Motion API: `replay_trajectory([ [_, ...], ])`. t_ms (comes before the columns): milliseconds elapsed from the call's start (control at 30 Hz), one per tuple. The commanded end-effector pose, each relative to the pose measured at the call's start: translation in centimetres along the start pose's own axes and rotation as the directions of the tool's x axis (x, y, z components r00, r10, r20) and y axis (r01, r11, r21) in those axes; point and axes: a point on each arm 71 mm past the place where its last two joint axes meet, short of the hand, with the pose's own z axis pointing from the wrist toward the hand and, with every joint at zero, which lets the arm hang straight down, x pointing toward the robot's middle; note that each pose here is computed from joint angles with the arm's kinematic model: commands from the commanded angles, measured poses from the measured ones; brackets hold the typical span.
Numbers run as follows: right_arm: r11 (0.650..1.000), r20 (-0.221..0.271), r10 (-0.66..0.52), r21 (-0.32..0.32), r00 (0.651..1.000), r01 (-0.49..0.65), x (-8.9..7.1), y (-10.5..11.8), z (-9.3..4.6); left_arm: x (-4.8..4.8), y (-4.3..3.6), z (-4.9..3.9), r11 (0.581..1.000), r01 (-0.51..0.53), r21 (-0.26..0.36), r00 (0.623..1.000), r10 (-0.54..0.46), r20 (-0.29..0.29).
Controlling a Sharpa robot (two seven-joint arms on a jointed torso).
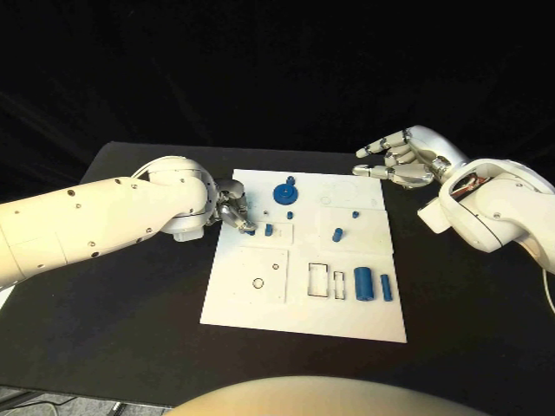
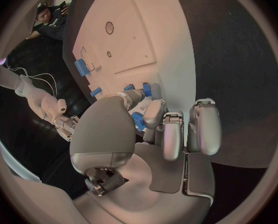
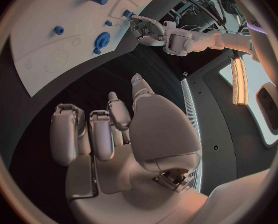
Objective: Assemble the parts on the task board
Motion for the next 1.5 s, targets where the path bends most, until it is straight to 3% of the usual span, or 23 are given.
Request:
replay_trajectory([
  [33, 1.000, -0.011, 0.000, -0.002, 1.000, 0.000, 0.13, 0.02, 0.01, 0.65, -0.05, 0.15, 1.000, -0.026, 0.002, 0.999, 0.026, -0.040],
  [333, 1.000, -0.012, 0.001, -0.003, 1.000, -0.001, 0.16, 0.05, 0.00, 0.69, -0.47, 0.33, 1.000, -0.019, 0.000, 0.999, 0.019, -0.043],
  [967, 1.000, -0.012, 0.000, -0.003, 1.000, 0.000, 0.11, 0.04, -0.07, 0.84, -0.41, 0.91, 0.999, -0.006, -0.050, 0.996, 0.001, -0.091],
  [1500, 1.000, -0.012, 0.000, -0.004, 1.000, 0.000, 0.14, 0.04, -0.02, 0.75, -0.48, 0.99, 0.998, 0.001, -0.060, 0.997, -0.006, -0.078],
])
